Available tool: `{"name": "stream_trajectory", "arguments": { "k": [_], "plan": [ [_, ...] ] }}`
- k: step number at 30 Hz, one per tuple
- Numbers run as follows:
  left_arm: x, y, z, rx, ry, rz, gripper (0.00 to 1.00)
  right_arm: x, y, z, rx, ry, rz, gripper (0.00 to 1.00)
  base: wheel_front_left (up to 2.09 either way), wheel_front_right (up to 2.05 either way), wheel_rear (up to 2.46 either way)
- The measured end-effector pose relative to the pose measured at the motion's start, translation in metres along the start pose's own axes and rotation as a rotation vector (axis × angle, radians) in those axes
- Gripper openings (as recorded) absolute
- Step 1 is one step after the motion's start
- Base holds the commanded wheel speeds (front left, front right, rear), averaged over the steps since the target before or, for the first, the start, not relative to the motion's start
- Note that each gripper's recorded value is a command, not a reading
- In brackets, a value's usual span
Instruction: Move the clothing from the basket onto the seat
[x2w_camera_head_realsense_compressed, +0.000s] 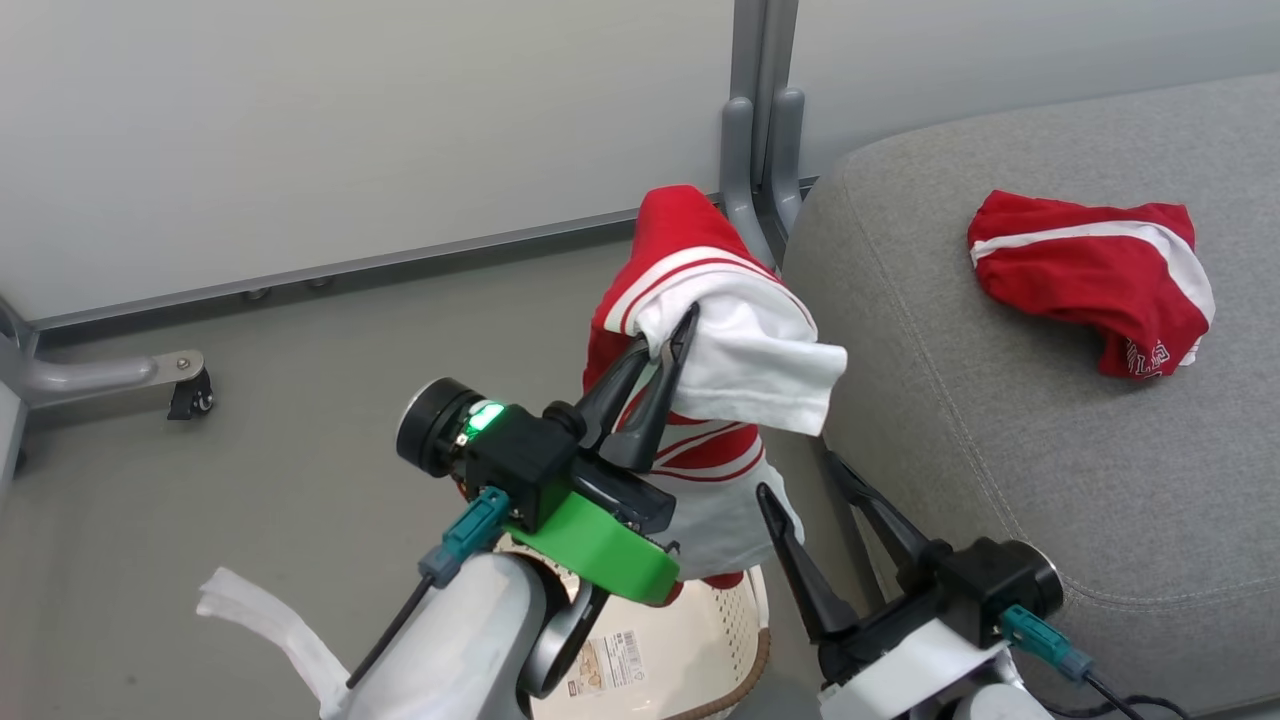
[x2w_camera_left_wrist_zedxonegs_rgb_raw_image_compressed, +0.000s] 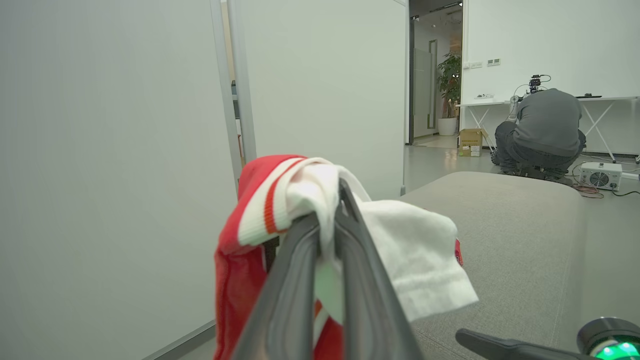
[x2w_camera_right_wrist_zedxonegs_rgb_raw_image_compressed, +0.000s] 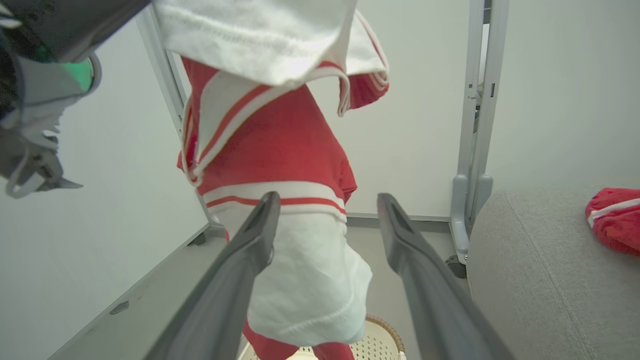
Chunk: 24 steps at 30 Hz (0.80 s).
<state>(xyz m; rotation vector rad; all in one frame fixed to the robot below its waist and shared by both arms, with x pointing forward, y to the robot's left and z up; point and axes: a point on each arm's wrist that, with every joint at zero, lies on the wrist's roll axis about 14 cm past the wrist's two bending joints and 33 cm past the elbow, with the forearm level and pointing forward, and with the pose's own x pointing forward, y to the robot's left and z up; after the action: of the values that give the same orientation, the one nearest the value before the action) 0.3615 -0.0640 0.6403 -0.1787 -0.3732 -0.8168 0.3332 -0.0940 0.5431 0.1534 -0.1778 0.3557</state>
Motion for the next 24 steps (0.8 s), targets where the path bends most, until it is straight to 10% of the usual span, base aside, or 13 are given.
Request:
{"name": "stream_trajectory", "arguments": {
  "k": [20, 21, 22, 24],
  "plan": [
    [0.015, -0.054, 0.016, -0.036, -0.040, -0.162, 0.00, 0.017, -0.003, -0.029, -0.087, 0.102, 0.028, 1.00, 0.00, 0.00, 0.00],
    [0.015, -0.054, 0.016, -0.036, -0.040, -0.164, 0.00, 0.017, -0.001, -0.031, -0.079, 0.109, 0.031, 0.70, 0.00, 0.00, 0.00],
    [0.015, -0.054, 0.016, -0.038, -0.039, -0.163, 0.00, 0.017, 0.001, -0.032, -0.077, 0.110, 0.037, 0.00, 0.00, 0.00, 0.00],
    [0.015, -0.053, 0.014, -0.041, -0.032, -0.157, 0.00, 0.017, 0.008, -0.034, -0.062, 0.117, 0.057, 0.00, 0.00, 0.00, 0.00]
  ]
}}
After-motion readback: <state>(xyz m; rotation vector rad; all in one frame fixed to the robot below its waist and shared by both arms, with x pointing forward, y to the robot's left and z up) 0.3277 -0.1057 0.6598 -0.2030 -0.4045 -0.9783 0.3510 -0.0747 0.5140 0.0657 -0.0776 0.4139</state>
